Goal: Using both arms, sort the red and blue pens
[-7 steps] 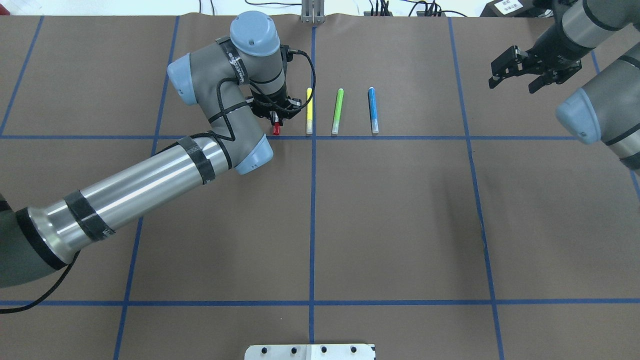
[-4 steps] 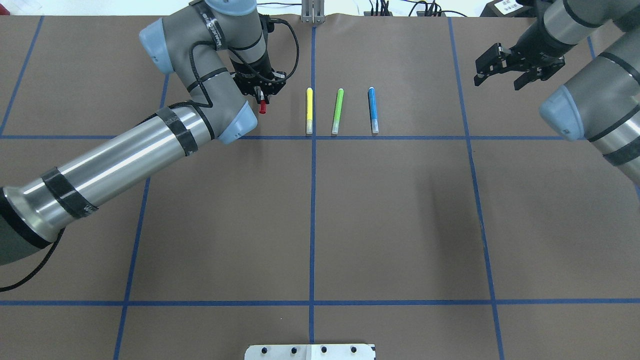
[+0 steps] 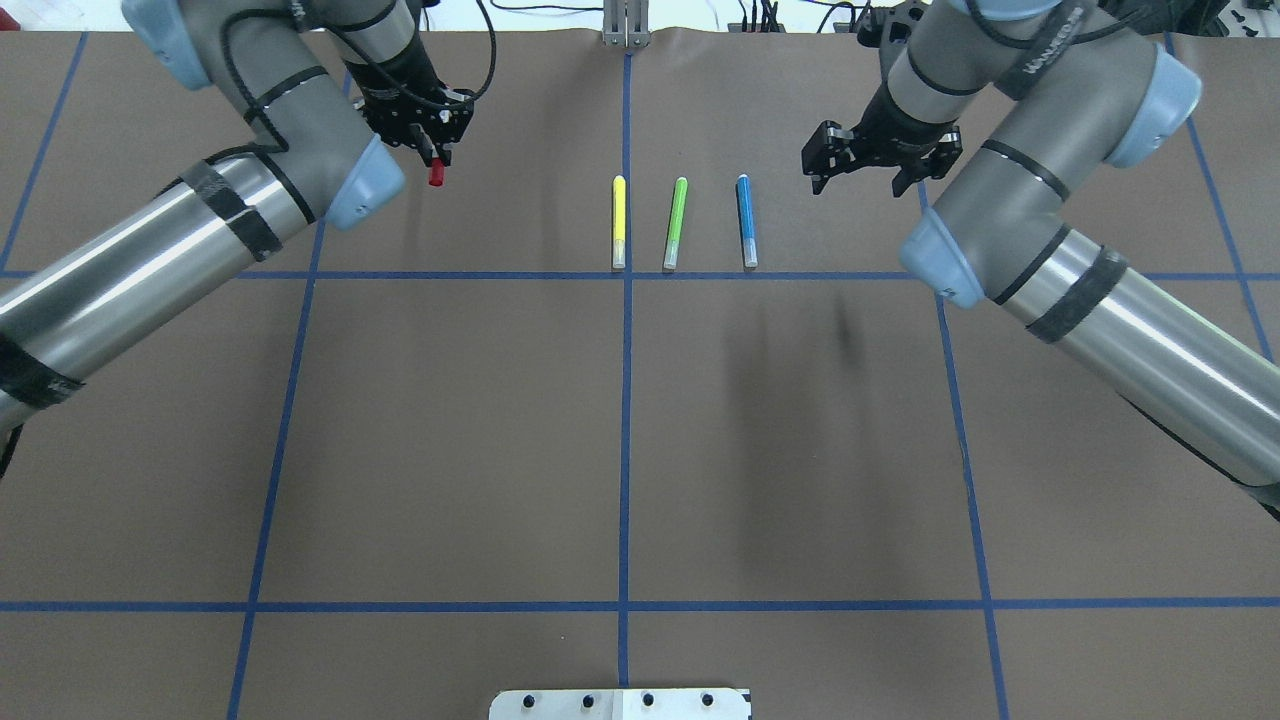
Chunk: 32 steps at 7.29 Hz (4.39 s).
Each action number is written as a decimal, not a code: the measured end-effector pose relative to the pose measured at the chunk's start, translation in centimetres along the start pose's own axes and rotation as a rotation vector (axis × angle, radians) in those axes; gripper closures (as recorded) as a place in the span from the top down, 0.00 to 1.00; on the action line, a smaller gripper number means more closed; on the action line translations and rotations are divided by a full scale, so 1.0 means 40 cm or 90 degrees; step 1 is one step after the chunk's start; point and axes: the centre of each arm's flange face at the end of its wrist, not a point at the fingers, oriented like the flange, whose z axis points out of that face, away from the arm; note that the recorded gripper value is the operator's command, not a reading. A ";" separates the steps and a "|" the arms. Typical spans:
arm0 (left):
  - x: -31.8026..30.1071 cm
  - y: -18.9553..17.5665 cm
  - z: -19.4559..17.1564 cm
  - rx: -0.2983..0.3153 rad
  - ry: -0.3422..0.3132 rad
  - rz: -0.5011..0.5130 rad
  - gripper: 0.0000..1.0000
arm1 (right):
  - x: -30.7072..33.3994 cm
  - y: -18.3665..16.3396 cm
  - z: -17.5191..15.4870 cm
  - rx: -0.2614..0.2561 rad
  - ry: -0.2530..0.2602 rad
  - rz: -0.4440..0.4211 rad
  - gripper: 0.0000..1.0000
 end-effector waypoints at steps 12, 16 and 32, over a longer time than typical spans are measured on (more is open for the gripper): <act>-0.185 0.071 -0.140 0.011 -0.012 0.030 0.00 | -0.207 0.013 0.258 -0.011 0.026 -0.017 0.74; -0.184 0.071 -0.139 0.011 -0.012 0.030 0.00 | -0.206 0.013 0.286 -0.014 0.034 -0.019 0.61; -0.431 0.076 -0.231 0.051 -0.046 0.082 0.00 | 0.136 -0.030 -0.010 -0.036 0.149 -0.117 0.00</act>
